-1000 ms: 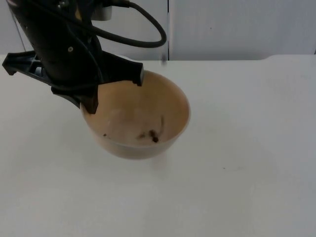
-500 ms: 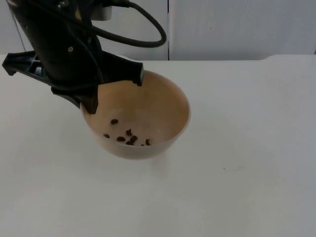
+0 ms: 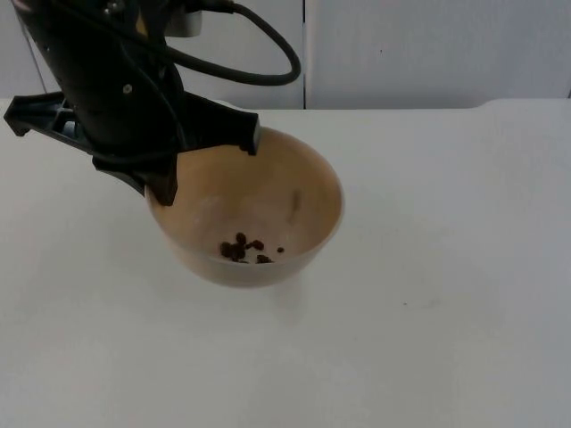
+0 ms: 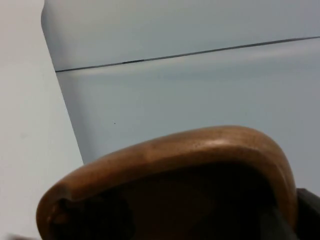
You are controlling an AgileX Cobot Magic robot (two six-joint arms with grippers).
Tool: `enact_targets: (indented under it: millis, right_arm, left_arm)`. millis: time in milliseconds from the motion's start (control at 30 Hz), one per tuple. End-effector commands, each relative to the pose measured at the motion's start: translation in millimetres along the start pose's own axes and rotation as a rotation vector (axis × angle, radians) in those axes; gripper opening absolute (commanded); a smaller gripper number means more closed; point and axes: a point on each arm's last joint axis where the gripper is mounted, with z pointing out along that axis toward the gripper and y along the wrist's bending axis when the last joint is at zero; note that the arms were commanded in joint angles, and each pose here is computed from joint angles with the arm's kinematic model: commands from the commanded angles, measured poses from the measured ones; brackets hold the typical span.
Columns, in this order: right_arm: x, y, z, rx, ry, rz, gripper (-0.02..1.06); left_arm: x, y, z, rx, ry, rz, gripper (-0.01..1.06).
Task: Pick up the bowl with the left hand and pour the coffee beans from the cup into the bowl with the right hand.
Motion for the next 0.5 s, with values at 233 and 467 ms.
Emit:
enact_targets:
  millis: [233,467]
  right_arm:
    - [-0.4,-4.7,-3.4,0.02,-0.015,-0.003,0.0]
    - [1.3,-3.8,-0.6,-0.004,-0.01,0.024,0.0]
  left_arm:
    - [-1.8,-1.9,-3.3,0.017,-0.018,-0.017,0.0]
    - [-1.8,-1.9,-3.3,0.017,-0.018,-0.017,0.0]
